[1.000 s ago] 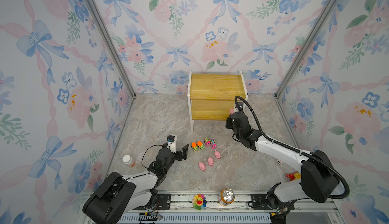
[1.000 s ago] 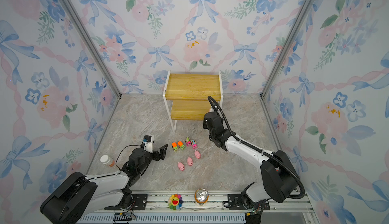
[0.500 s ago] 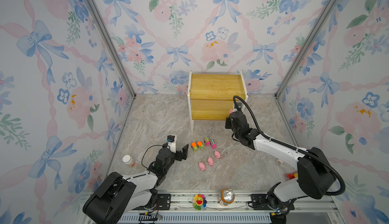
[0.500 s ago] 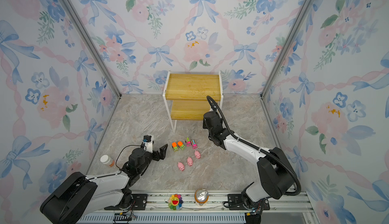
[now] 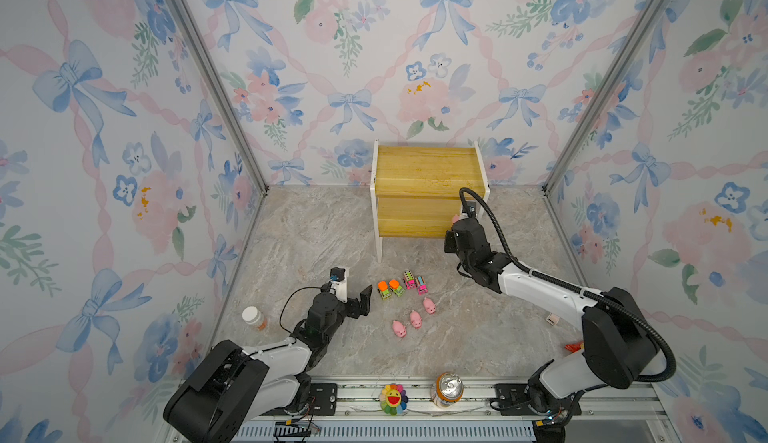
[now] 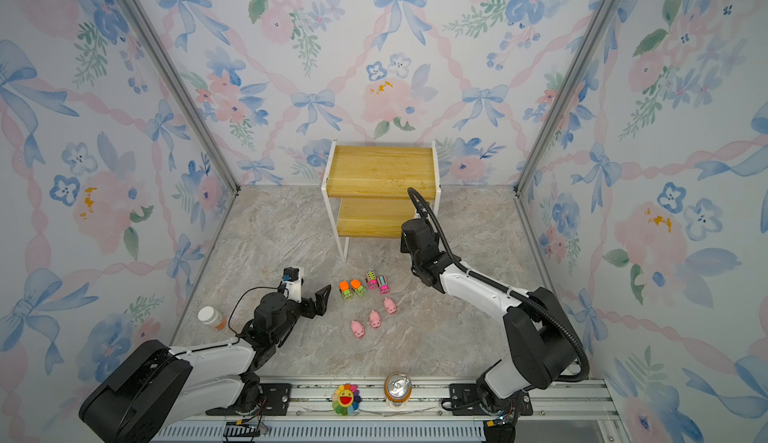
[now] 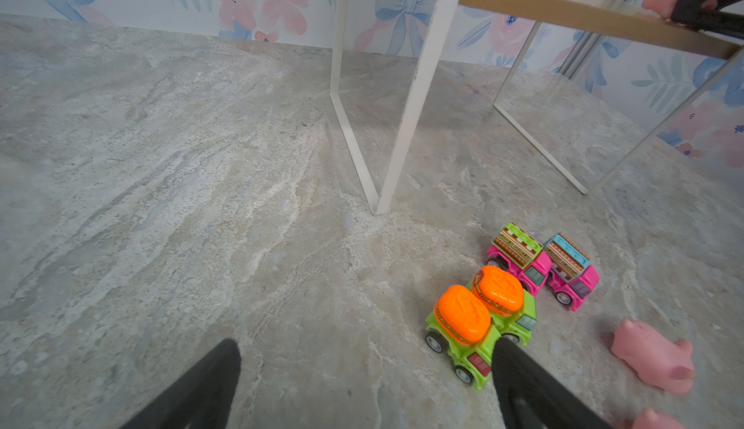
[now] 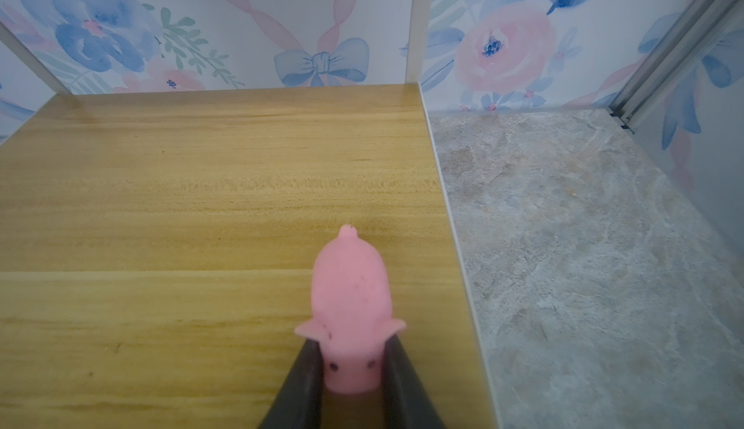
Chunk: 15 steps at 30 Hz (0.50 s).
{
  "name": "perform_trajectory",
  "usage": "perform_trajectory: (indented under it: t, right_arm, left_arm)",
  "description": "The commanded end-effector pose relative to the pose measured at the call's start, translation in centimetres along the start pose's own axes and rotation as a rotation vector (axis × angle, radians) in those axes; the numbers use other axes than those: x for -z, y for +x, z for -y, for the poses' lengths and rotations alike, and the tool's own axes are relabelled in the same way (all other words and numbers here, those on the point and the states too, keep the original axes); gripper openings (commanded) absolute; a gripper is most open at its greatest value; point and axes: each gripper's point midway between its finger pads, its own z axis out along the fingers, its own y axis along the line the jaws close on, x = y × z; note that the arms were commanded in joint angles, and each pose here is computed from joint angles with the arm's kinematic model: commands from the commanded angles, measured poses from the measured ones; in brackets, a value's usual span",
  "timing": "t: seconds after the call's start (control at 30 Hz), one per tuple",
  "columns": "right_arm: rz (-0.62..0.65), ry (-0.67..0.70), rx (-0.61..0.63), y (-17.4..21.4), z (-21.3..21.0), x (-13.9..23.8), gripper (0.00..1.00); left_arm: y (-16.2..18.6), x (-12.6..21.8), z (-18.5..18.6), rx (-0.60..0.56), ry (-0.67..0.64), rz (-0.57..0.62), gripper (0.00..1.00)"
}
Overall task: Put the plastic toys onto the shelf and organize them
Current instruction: 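Lower the pig onto the lower wooden shelf and open the right gripper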
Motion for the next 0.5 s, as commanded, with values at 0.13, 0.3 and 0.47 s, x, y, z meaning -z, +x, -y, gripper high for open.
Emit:
perform_trajectory:
  t: [0.13, 0.3, 0.47]
  right_arm:
    - [-0.034, 0.012, 0.001, 0.8, 0.4, -0.5, 0.34]
    - [-0.037, 0.006, 0.005, 0.8, 0.4, 0.1, 0.4]
    - [-0.044, -0.005, 0.02, 1.0, 0.0, 0.9, 0.47]
  left_arm:
    - [-0.4, -0.2, 0.3, -0.006, 0.009, 0.01, 0.98]
    - [-0.5, -0.2, 0.4, -0.007, 0.01, 0.012, 0.98]
    - [-0.5, -0.2, 0.3, -0.005, 0.009, 0.014, 0.98]
